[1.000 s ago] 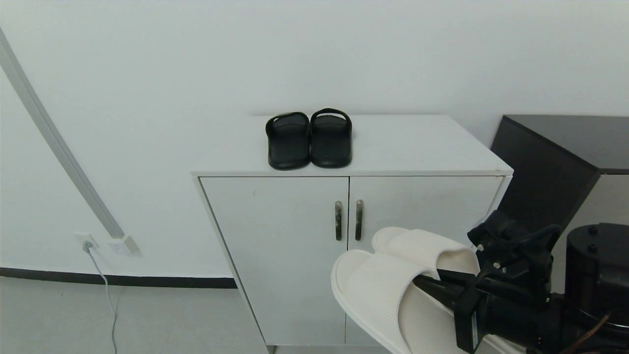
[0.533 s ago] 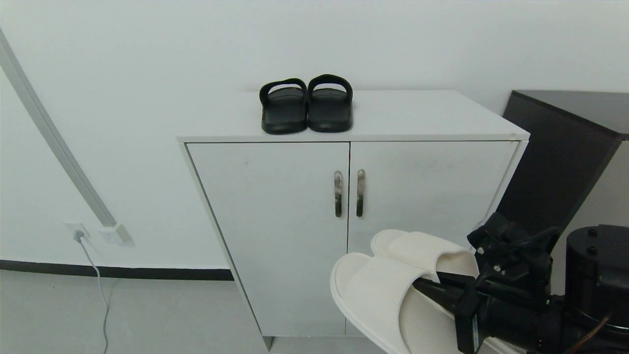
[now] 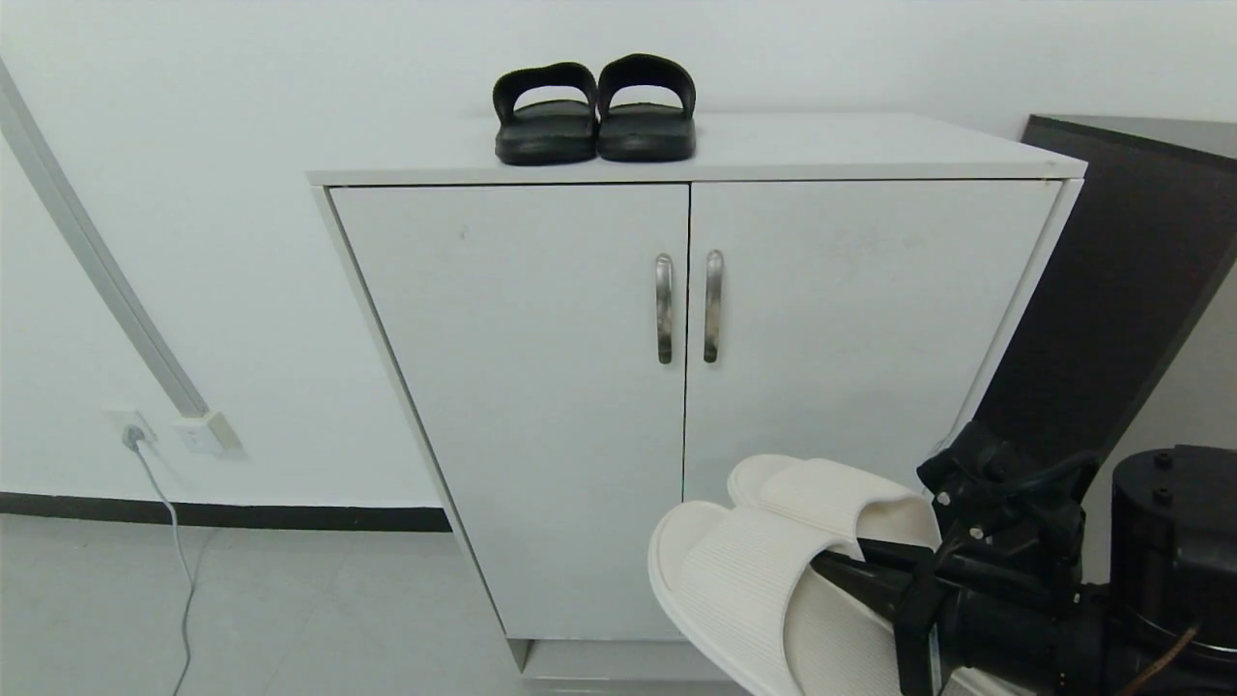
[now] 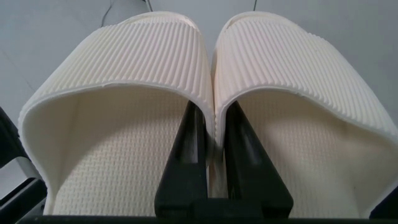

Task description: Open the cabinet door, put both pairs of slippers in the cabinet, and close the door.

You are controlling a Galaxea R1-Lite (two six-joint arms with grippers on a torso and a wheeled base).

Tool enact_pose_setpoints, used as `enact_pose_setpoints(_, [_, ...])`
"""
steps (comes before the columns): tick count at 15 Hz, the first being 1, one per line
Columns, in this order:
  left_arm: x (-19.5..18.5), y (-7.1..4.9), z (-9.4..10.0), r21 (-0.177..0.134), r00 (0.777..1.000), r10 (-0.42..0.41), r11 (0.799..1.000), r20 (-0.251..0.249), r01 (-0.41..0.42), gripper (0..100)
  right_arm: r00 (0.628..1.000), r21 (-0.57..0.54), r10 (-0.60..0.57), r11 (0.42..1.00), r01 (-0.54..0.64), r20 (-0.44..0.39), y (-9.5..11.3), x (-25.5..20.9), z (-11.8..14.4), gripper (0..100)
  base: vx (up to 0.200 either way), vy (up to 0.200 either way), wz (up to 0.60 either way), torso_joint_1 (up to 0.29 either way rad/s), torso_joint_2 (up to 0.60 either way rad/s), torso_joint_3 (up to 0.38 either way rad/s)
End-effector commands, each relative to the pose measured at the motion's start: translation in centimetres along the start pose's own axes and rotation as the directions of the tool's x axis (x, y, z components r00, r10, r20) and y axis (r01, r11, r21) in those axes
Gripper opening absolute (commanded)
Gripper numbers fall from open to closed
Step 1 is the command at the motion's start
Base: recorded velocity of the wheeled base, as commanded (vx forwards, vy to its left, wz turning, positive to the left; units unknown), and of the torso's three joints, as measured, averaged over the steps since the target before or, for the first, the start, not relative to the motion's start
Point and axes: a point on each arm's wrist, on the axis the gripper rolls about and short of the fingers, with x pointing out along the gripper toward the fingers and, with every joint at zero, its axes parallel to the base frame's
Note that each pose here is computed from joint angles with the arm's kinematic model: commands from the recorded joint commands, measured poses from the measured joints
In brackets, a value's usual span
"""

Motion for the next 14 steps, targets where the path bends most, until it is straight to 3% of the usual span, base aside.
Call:
enact_pose_setpoints(1, [0.0,0.0,0.0,-0.001,1.0,0.001,1.0,-0.001,-0.001,100,1.0,-0.001,0.001,1.0,-0.001,-0.001,0.0,0.0,0.0,0,0.0,0.0,0.0,-0.017,0.42,0.417])
enact_pose_setpoints(7, [0.0,0.0,0.0,0.001,1.0,-0.005,1.0,-0.001,0.005,100,1.0,-0.002,0.001,1.0,-0.001,-0.007,0.0,-0.1,-0.2,0,0.0,0.0,0.0,0.002,0.1,0.097])
enact_pose_setpoints(8, [-0.2,0.0,0.8,-0.007,0.999,-0.005,1.0,0.034,0.006,100,1.0,-0.002,0.001,1.0,-0.001,-0.007,0.0,-0.1,-0.2,0,0.0,0.0,0.0,0.0,0.0,0.0])
enact_pose_setpoints(9, [-0.8,0.0,4.0,-0.057,0.995,-0.01,0.998,0.103,0.016,100,1.0,-0.003,0.003,1.0,-0.003,-0.01,0.1,0.0,-0.3,0,0.0,0.0,0.0,0.0,0.0,0.0])
enact_pose_setpoints(10, [-0.6,0.0,5.9,-0.093,0.997,-0.011,0.995,0.072,0.018,100,1.0,-0.003,0.005,1.0,-0.005,-0.016,0.1,0.0,-0.4,0,0.0,0.0,0.0,0.0,0.0,0.0])
enact_pose_setpoints(11, [0.2,0.0,6.6,-0.073,1.0,-0.021,0.997,0.02,0.022,100,1.0,-0.003,0.005,1.0,-0.005,-0.019,0.1,-0.1,-0.5,0,0.0,0.0,0.0,0.0,0.0,0.0])
enact_pose_setpoints(12, [1.3,-0.2,7.0,-0.052,0.996,-0.079,0.996,-0.05,0.077,100,1.0,-0.003,0.005,1.0,-0.005,-0.018,0.1,-0.1,-0.5,0,0.0,0.0,0.0,0.0,0.0,0.0])
enact_pose_setpoints(14, [3.0,-0.4,7.7,-0.065,0.977,-0.177,0.983,-0.116,0.17,100,1.0,-0.003,0.005,1.0,-0.005,-0.013,0.1,-0.2,-0.4,0,0.0,0.0,0.0,0.0,0.0,0.0])
